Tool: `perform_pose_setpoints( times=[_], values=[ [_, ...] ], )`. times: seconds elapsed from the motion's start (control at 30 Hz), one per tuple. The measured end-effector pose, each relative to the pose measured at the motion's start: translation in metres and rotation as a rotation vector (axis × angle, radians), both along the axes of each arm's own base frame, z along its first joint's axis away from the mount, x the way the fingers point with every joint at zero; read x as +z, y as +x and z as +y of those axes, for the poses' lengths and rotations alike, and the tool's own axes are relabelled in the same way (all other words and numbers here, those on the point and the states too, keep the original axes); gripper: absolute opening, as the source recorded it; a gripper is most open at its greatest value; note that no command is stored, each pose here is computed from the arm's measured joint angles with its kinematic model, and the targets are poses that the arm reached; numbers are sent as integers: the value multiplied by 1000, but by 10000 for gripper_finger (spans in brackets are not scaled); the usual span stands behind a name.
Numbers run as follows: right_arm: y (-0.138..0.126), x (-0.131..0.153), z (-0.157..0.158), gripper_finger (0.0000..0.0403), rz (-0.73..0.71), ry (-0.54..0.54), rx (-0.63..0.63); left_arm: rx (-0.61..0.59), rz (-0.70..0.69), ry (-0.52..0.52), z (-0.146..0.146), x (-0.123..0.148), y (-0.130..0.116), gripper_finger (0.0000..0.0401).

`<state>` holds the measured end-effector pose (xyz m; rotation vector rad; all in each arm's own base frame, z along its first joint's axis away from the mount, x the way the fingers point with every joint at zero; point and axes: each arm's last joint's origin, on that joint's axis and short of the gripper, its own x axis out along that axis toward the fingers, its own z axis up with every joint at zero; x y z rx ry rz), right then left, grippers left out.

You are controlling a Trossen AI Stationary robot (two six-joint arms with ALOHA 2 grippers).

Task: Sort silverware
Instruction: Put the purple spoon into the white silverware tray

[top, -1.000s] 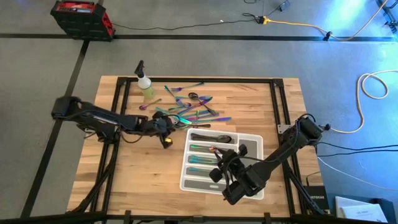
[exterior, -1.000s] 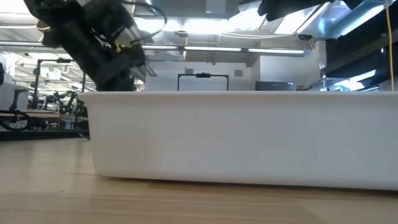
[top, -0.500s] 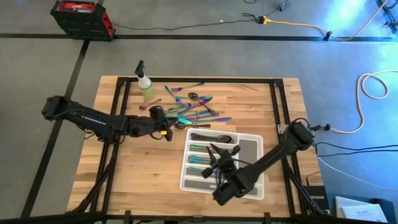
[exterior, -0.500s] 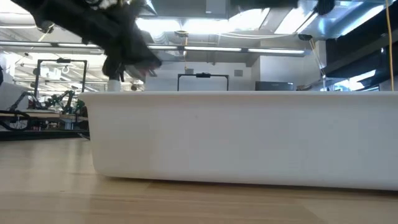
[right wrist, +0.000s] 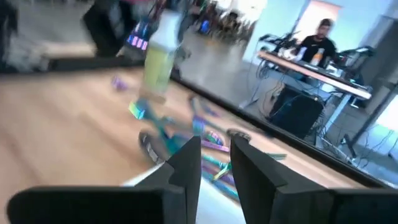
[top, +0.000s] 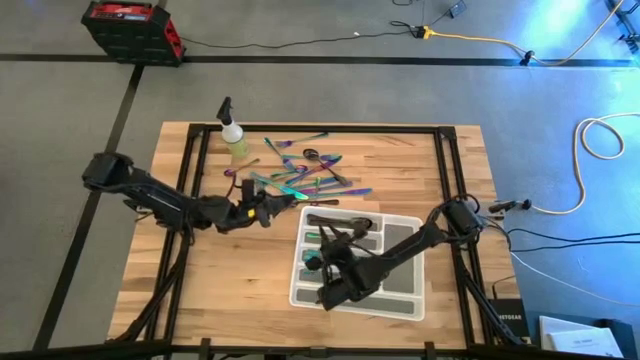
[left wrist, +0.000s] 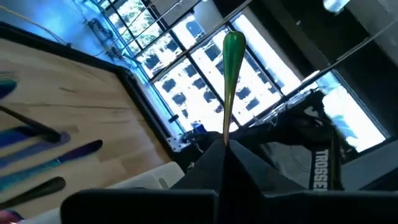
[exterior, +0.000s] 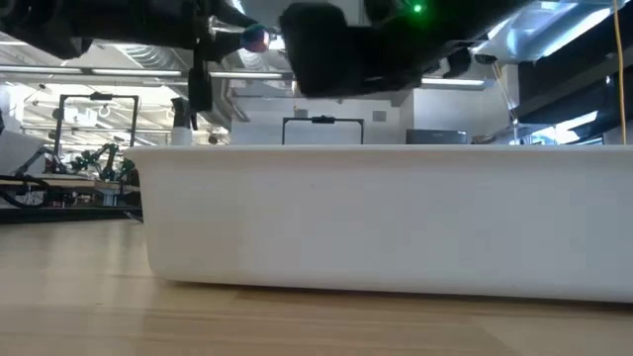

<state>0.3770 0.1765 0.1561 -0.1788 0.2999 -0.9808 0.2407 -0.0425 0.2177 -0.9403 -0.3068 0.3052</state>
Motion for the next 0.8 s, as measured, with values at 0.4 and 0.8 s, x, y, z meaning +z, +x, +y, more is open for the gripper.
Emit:
perform_pose_setpoints(
  times=[0.4, 0.8],
  values=[
    [-12, 16, 15, 64, 32, -121, 36, -84, -18, -104, -15, -18, 9, 0],
    [-36, 52, 11, 1, -44, -92, 37, -180, 46, 51, -33, -19, 5, 0]
  ],
)
